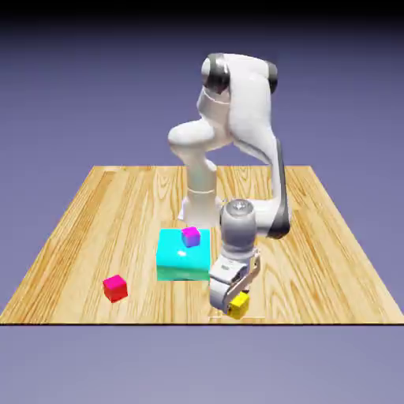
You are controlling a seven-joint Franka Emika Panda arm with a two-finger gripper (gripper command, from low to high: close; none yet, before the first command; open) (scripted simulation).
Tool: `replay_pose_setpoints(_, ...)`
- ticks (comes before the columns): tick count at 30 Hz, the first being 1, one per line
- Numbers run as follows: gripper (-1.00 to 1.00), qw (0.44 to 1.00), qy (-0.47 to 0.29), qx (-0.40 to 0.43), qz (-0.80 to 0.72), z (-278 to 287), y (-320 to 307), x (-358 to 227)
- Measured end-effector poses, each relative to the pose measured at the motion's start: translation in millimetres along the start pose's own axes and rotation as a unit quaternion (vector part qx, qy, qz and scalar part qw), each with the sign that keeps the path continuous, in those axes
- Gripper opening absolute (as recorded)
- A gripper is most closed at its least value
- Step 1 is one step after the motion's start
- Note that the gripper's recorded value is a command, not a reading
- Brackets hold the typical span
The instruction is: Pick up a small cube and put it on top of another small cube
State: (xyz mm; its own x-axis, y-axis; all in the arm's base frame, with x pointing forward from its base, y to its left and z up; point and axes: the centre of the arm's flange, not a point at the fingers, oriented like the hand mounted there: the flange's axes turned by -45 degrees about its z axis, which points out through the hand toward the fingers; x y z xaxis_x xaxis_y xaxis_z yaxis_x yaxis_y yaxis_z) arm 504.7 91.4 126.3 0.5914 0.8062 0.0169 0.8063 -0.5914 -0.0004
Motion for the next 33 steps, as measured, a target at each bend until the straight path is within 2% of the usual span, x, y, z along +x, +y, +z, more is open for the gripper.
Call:
replay_pose_setpoints(5,-1.00,1.000,0.000,0.001,0.001,-70,-1,0)
replay_pose_setpoints(13,-1.00,0.999,0.003,0.027,0.039,-101,-71,-39)
replay_pose_setpoints(21,-1.00,0.998,0.000,0.002,0.062,-126,-141,-87)
replay_pose_setpoints(23,-1.00,0.998,0.000,-0.001,0.063,-127,-144,-90)
replay_pose_setpoints(30,-1.00,0.998,0.000,-0.001,0.063,-64,-144,-89)
replay_pose_setpoints(31,1.00,0.998,0.000,-0.001,0.062,-57,-145,-90)
replay_pose_setpoints(33,1.00,0.998,0.000,-0.001,0.063,-57,-144,-90)
